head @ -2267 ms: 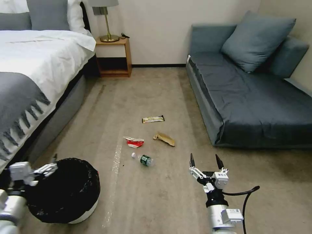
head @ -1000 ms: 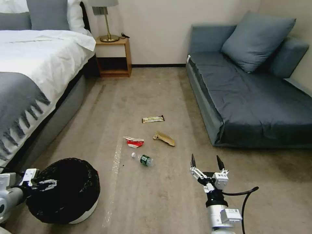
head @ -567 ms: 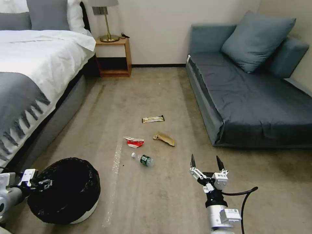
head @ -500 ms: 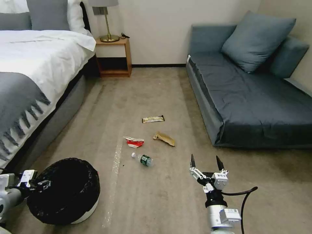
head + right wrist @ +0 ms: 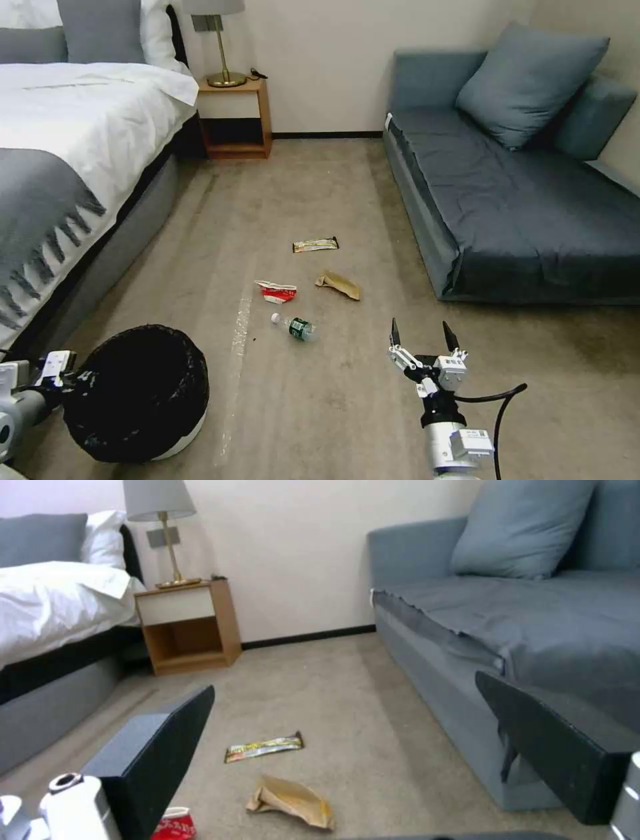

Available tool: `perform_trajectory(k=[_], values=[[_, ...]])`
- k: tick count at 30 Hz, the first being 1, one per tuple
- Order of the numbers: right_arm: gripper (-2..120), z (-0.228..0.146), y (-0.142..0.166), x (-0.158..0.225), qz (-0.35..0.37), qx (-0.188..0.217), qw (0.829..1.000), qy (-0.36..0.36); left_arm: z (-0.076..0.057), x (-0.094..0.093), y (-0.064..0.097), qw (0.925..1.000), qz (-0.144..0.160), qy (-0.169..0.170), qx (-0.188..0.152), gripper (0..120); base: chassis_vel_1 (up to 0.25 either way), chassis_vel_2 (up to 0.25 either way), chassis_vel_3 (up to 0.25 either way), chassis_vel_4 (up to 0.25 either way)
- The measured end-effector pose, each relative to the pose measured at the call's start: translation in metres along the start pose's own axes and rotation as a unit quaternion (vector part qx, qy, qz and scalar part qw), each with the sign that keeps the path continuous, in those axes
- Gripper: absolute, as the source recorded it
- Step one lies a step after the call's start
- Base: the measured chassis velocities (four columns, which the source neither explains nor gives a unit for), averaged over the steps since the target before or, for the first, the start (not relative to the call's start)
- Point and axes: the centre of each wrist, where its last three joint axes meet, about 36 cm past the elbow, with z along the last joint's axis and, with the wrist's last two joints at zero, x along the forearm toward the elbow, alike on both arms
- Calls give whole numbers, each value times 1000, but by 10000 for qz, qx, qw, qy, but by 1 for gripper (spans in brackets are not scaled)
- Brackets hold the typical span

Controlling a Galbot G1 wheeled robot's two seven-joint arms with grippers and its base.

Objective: Pick up the trash bin, then pick up the garbage on the floor and place it into the trash bin.

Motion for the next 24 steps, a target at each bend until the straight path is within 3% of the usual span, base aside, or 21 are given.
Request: perform_trajectory(k=[6,12,17,24], values=[[100,0,0,0,-18,12,10000,0,-13,23,-13,9985,-252,-460,168,3,0,0,0,0],[100,0,-2,1,-36,40,10000,0,-31,61,-27,9929,-403,-1076,303,3,0,0,0,0],[100,3,-4,5,-225,89,9995,-195,-24,88,-37,9894,-730,-1192,385,3,0,0,0,0],[100,5,-2,11,-705,193,9965,-403,-9,107,-56,9867,-1052,-1198,304,3,0,0,0,0]])
